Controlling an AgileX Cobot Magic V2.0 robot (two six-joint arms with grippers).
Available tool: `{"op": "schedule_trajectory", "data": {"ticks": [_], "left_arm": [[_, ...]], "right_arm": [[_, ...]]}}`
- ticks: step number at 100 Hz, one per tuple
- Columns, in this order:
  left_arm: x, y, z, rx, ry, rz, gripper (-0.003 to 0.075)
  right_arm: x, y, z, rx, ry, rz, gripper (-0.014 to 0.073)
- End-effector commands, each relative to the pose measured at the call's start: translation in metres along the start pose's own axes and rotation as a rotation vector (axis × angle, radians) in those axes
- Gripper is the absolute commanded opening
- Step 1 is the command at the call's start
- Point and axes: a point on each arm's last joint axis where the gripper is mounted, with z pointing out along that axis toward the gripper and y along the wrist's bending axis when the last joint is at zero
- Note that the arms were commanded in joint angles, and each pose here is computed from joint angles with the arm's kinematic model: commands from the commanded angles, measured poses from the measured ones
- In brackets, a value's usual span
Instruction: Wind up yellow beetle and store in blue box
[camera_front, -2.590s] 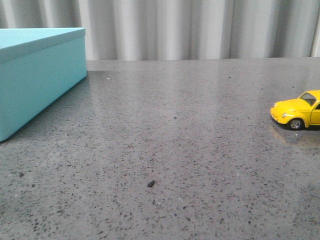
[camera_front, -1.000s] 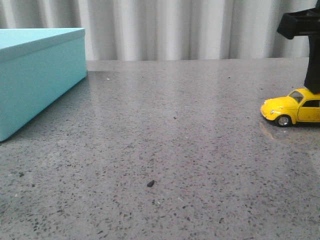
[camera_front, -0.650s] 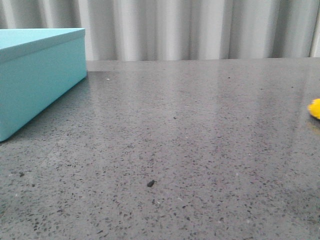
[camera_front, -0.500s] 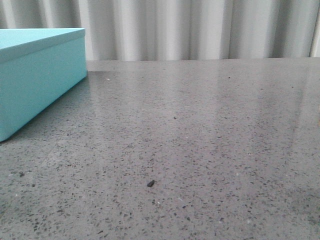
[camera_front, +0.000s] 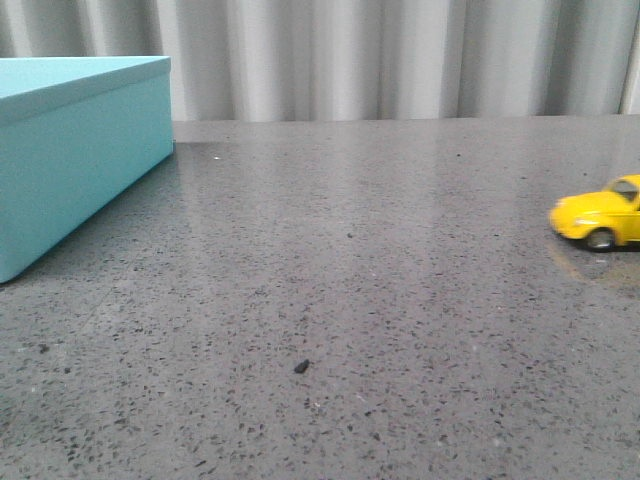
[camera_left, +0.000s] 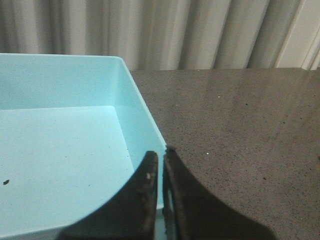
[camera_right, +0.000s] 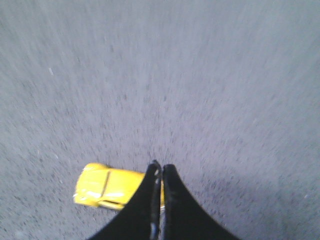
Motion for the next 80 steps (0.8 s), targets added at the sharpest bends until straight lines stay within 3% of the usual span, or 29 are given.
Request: {"op": "schedule_trajectory", "data": {"ticks": [1, 24, 53, 72, 80], "left_arm": [[-0.015, -0.001, -0.001, -0.005, -0.074, -0.008, -0.0021], [-0.015, -0.001, -0.001, -0.005, -0.074, -0.008, -0.0021], [-0.017, -0.001, 0.005, -0.006, -0.048, 0.123, -0.0021], [-0.029, -0.006, 0.031, 0.049, 0.109, 0.177, -0.0016], [-0.037, -0.009, 0.046, 0.082, 0.173, 0.187, 0.0029]], "right_arm": [[-0.008, -0.002, -0.04, 0.021, -0.23, -0.01, -0.0051], [0.022, -0.002, -0.096, 0.055, -0.504, -0.06, -0.0051], [0.057, 0.0, -0.118, 0.081, -0.641, -0.095, -0.0051], [0.063, 0.001, -0.115, 0.08, -0.649, -0.097, -0.0051], [0.063, 0.001, -0.114, 0.073, -0.655, -0.099, -0.0051]]}}
